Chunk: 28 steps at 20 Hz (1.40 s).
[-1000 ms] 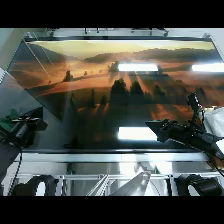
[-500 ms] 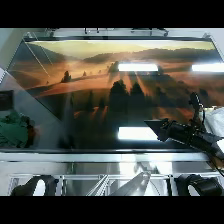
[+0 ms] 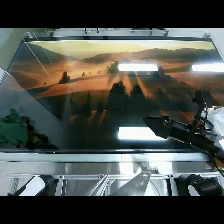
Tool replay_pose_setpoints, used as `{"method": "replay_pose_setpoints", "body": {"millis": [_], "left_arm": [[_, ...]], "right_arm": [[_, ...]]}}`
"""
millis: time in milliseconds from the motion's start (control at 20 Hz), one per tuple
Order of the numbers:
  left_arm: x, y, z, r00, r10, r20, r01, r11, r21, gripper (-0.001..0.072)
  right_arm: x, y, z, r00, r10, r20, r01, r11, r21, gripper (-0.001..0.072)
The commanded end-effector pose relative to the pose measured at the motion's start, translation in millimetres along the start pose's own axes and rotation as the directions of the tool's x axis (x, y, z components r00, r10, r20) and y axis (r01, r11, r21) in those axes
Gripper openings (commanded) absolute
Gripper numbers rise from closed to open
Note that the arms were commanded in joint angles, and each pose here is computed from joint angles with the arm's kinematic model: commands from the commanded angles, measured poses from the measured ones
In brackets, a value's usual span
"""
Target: Fold the shirts.
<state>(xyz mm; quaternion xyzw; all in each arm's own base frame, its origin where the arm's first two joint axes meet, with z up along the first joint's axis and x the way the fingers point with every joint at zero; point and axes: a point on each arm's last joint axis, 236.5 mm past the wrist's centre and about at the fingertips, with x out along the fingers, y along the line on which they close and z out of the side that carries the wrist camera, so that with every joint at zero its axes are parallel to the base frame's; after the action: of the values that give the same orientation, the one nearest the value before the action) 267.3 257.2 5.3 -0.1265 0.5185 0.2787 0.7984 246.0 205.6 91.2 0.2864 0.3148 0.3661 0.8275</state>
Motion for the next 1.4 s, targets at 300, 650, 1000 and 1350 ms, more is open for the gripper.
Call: {"method": "replay_pose_setpoints", "body": {"millis": [300,650,1000,1350], "left_arm": [[92,-50,-50,0.938,-0.226,-0.263,0.177,0.964,-0.196,0.0226],[-83,-248,47,0.686,-0.724,-0.076,0.727,0.685,0.041,0.0020],[-180,-413,-147,0.485,-0.689,-0.539,0.872,0.333,0.359,0.0021],[-192,-430,-162,0.472,-0.633,-0.613,0.881,0.333,0.335,0.0712]], "right_arm": [[0,6,4,1.000,0.025,0.017,-0.025,0.999,0.031,0.0525],[0,11,8,0.998,0.046,0.035,-0.048,0.997,0.058,0.0104],[0,10,8,0.998,0.044,0.034,-0.046,0.997,0.056,0.0026],[3,8,-14,0.997,0.046,-0.068,-0.042,0.997,0.060,0.0506]]}}
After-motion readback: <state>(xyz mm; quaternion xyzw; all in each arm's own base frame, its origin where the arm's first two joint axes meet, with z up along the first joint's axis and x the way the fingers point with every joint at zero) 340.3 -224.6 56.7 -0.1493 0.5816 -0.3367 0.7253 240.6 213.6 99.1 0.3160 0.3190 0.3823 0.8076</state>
